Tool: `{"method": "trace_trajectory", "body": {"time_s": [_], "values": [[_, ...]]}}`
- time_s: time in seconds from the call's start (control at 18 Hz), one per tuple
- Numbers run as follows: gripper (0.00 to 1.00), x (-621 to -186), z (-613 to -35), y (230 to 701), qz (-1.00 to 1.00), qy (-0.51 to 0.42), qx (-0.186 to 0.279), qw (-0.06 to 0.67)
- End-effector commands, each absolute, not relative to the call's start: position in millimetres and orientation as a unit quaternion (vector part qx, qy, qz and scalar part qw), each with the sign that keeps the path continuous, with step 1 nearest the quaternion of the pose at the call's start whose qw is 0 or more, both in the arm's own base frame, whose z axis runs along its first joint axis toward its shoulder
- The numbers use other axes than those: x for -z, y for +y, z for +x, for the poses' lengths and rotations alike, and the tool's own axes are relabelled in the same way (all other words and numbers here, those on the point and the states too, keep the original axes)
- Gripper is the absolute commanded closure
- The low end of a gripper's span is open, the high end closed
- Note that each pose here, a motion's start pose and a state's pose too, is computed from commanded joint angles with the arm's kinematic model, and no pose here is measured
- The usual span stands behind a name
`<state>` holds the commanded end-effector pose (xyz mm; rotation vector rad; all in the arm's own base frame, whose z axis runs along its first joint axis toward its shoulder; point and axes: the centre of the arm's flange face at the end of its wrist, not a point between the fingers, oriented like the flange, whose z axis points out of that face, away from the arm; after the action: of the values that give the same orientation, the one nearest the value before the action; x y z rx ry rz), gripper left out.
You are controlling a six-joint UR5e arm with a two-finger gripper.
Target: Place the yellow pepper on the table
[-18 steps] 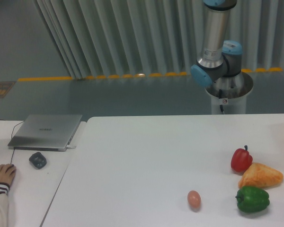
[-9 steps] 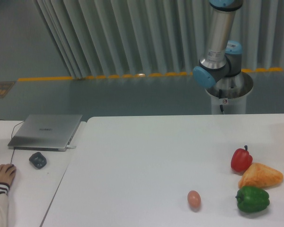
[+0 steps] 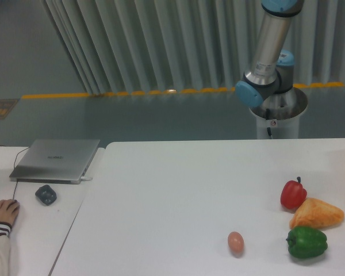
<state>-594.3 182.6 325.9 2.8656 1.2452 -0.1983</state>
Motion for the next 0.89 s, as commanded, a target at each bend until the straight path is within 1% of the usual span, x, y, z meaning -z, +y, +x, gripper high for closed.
{"method": "trace_trajectory", "body": {"time_s": [0.89], "values": [[0.00,-288.8,-587.1,187.2,0.917,0.396,0.035,0.022]]}}
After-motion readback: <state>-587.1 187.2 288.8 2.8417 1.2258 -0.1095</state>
